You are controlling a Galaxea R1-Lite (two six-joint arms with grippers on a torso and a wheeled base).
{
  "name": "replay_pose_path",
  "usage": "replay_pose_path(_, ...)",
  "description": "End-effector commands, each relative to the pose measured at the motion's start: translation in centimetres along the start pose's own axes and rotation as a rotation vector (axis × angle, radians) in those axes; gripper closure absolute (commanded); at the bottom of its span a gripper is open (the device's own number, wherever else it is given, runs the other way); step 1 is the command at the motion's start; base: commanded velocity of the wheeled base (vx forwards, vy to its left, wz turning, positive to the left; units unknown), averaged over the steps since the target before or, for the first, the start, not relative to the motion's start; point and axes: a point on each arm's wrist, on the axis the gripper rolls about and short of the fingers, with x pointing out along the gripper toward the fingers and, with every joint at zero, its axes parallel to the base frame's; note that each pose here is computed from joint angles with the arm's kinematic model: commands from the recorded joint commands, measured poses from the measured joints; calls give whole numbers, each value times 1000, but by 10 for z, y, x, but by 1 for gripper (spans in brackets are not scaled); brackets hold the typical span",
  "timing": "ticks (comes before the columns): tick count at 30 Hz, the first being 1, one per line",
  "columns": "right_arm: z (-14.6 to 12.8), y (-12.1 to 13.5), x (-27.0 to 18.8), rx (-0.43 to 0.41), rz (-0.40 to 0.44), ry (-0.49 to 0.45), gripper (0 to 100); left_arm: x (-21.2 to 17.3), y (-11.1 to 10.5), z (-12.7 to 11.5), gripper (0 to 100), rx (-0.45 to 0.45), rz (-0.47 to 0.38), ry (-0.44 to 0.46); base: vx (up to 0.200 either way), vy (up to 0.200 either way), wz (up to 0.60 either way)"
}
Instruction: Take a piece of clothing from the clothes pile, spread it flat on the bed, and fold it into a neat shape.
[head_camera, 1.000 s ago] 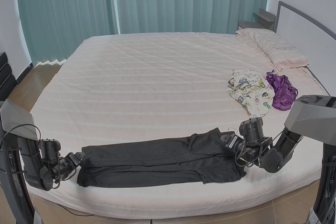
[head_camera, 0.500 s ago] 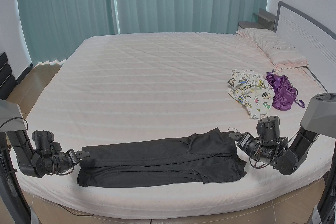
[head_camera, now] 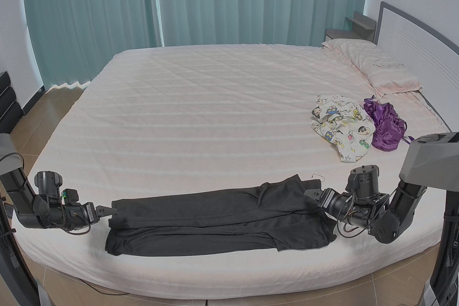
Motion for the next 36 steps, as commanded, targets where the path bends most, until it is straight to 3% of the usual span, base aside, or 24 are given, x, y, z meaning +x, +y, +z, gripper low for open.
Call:
replay_pose_path(1, -1, -12, 17, -70, 24, 18, 0, -8, 1, -3, 0, -7, 5, -5, 0, 0, 0)
replay_pose_path(6, 9, -12, 23, -196, 140, 62, 0, -16, -4, -9, 0, -4, -2, -3, 0, 0, 0)
replay_pose_path(10, 12, -8, 39, -236, 199, 71, 0, -18, -6, -10, 0, 1, -5, -3, 0, 0, 0)
replay_pose_path(25, 14, -10, 65, -319, 185, 83, 0, -18, -5, -11, 0, -3, -3, 3, 0, 0, 0)
replay_pose_path(26, 12, -12, 66, -320, 180, 90, 100, -18, -5, -12, 0, -5, -3, 5, 0, 0, 0)
replay_pose_path(36, 15, -28, 56, -327, 131, 100, 100, -19, -6, -14, 0, -2, 0, 7, 0, 0, 0)
